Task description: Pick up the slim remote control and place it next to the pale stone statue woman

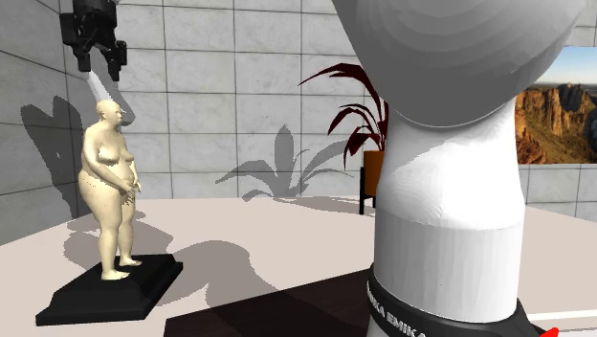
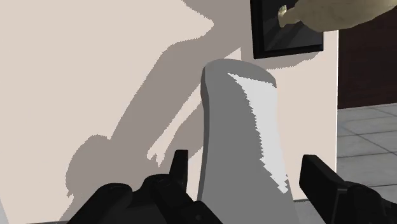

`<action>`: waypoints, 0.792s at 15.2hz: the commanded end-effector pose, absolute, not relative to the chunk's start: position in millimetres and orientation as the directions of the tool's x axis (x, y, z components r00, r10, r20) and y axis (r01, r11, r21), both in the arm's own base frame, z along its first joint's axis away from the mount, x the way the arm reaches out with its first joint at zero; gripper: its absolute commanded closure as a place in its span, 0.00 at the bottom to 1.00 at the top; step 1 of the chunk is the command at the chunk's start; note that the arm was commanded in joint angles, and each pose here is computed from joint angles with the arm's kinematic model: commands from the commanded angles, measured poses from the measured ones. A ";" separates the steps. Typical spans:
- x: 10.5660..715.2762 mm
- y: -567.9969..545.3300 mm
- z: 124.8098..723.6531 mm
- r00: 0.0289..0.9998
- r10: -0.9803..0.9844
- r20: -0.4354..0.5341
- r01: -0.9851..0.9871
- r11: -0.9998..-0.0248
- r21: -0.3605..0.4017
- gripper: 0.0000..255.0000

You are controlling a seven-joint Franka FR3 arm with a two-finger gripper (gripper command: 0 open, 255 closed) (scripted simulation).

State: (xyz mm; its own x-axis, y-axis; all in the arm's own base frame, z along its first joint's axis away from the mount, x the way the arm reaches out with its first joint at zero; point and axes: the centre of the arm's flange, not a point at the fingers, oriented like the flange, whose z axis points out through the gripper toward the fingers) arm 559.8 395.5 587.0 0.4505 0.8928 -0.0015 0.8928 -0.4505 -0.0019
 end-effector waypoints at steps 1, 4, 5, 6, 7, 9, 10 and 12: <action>555.5 414.3 578.1 0.452 0.892 -0.001 0.892 -0.452 -0.002 1.00; 555.5 414.3 562.3 0.452 0.892 -0.001 0.892 -0.452 -0.002 1.00; 555.5 414.3 557.0 0.452 0.892 -0.001 0.892 -0.452 -0.002 1.00; 555.5 414.3 551.7 0.452 0.892 -0.001 0.892 -0.452 -0.002 1.00; 555.5 414.3 546.4 0.452 0.892 -0.001 0.892 -0.452 -0.002 1.00; 555.5 414.3 535.9 0.452 0.892 -0.001 0.892 -0.452 -0.002 1.00; 555.5 414.3 530.6 0.452 0.892 -0.001 0.892 -0.452 -0.002 1.00; 555.5 414.3 520.0 0.452 0.892 -0.001 0.892 -0.452 -0.002 1.00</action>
State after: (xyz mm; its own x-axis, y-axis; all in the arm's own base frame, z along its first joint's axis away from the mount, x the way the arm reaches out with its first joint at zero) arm 554.3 414.3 524.9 0.4516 0.8922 -0.0021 0.8922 -0.4516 -0.0026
